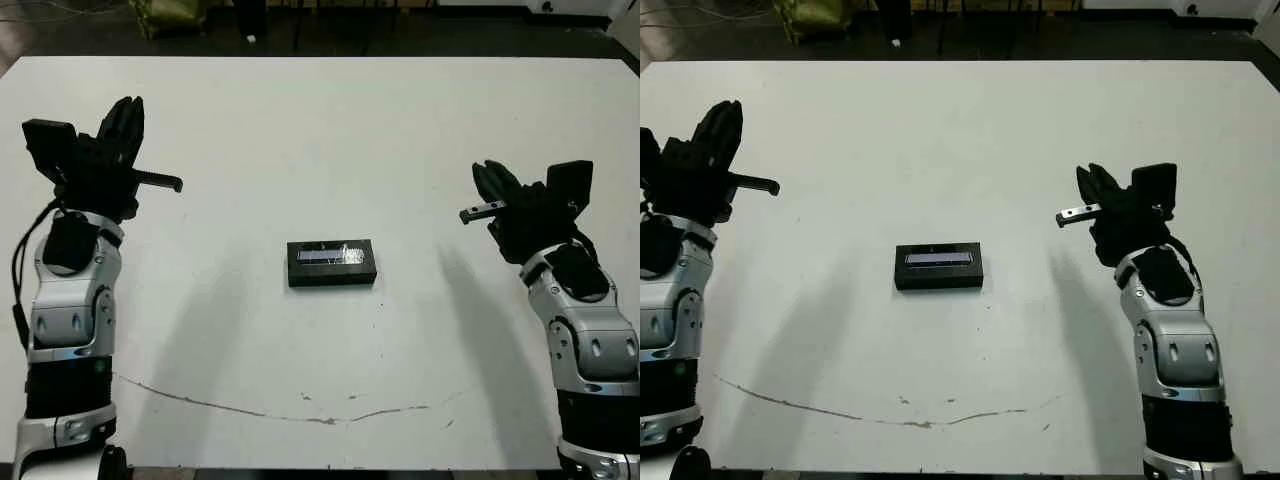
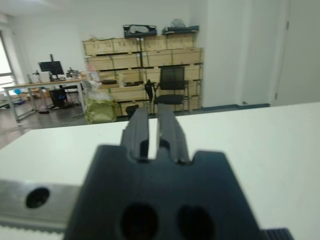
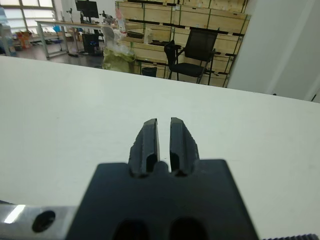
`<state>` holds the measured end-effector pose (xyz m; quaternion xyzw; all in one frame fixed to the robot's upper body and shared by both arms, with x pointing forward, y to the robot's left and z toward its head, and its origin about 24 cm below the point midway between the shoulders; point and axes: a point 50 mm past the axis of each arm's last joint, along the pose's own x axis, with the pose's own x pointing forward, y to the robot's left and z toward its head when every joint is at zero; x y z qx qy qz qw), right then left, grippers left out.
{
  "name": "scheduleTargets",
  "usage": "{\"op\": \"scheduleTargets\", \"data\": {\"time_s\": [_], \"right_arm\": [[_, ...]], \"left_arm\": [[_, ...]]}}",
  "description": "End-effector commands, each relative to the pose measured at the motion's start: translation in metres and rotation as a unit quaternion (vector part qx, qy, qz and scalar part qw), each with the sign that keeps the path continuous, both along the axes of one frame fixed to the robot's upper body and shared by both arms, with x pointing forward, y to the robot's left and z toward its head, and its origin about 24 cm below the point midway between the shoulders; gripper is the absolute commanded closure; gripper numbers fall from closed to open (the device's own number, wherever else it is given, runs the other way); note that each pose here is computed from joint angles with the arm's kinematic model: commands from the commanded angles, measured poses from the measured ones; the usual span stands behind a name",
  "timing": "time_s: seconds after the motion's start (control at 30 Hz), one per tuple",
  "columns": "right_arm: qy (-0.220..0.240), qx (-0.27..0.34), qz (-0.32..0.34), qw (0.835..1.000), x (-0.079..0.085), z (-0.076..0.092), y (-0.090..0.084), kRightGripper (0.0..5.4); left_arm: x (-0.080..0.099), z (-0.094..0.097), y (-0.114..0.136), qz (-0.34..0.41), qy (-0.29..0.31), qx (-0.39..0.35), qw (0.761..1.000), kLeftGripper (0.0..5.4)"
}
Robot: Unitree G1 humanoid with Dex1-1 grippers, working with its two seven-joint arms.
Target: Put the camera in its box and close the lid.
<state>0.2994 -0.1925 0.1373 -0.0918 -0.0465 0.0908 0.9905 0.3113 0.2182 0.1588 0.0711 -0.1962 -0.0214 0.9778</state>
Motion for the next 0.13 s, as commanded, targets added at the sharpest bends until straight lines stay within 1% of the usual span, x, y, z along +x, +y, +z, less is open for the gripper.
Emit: {"op": "scheduleTargets", "data": {"time_s": [0.03,0.13], "right_arm": [[0.017,-0.009,-0.008,1.000,-0.0036,-0.0132,-0.0016,5.40],[0.017,-0.005,-0.007,1.000,-0.0037,-0.0138,-0.0029,5.40]], "left_arm": [[-0.0021,-0.0224,-0.0026,0.010,0.027,0.001,1.000,5.39],[-0.0050,-0.0297,-0.0074,0.007,0.035,-0.005,0.999,5.39]]}}
